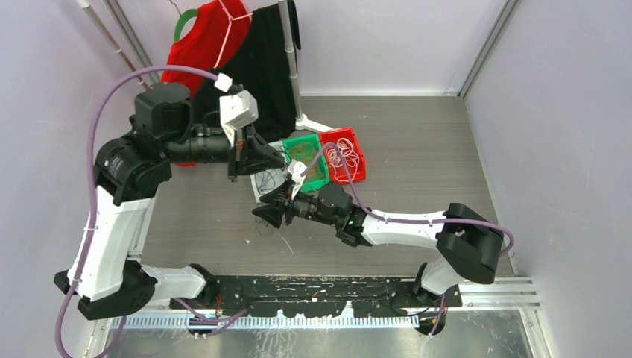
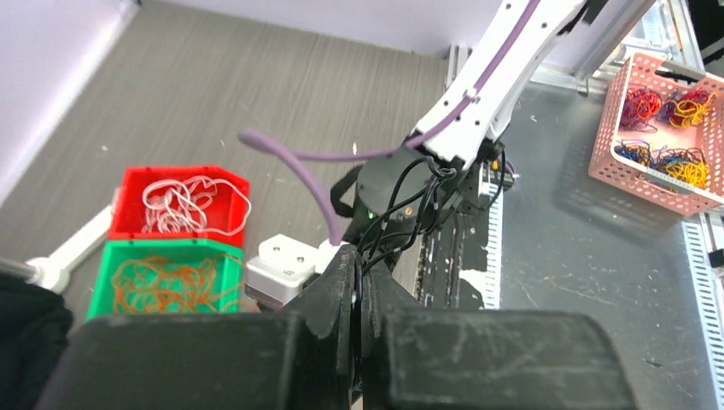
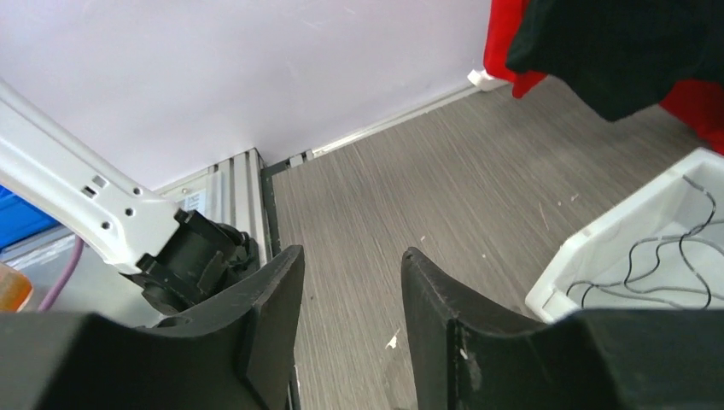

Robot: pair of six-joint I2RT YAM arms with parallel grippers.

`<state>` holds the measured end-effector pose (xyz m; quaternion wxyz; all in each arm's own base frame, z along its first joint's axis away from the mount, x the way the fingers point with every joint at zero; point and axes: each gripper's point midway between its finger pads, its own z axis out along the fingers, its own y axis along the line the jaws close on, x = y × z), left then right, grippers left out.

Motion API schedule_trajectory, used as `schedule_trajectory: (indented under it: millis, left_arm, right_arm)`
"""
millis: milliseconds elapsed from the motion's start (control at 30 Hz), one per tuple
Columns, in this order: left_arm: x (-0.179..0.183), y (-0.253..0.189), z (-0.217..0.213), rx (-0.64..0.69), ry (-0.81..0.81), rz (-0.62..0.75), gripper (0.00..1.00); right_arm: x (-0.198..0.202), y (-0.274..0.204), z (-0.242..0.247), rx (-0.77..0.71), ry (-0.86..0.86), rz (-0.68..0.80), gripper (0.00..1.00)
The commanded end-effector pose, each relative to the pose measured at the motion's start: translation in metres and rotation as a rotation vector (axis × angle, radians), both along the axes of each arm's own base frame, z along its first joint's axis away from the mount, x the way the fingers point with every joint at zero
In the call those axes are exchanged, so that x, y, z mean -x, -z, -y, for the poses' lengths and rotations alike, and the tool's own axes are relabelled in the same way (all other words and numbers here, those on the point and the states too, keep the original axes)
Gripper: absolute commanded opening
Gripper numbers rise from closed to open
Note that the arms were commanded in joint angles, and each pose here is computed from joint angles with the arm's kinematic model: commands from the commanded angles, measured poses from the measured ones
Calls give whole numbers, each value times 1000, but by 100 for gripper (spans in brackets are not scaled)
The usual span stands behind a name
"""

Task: Untangle the cables

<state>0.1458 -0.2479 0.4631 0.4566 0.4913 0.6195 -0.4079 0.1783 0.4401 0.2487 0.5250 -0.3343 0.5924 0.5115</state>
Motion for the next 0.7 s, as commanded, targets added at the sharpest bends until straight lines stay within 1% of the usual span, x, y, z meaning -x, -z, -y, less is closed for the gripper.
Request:
schedule_trajectory:
  millis: [0,100,233,333,433,533,600,667]
  left_arm:
    - [15,-44,-7,90,16,91,0]
    - [9,-68,-6,125,-5,143,0]
    - [2,-100,-14,175,-65,267,0]
    - [-6,-106,-20,177,-121,328,0]
    - [-25,-85,-23,115,-197,329,0]
    - [-57,-45,-34,-11,-320,348,0]
    - [-83,-10,-39,-112,-401,351,0]
    - [-106,25,-42,-207,-448,346,0]
  right_arm:
    - [-2,-5,2,-98,28,-19,50]
    - [-2,19,5,-64,37,-53,50]
    - [-1,47,14,-19,59,-96,50]
    - [-4,59,25,-5,108,-117,52]
    - [-13,66,44,16,196,-128,55]
    - [-25,67,68,26,290,-156,55]
    - [-32,67,83,35,356,-176,54]
    - [-35,65,97,53,410,-181,53]
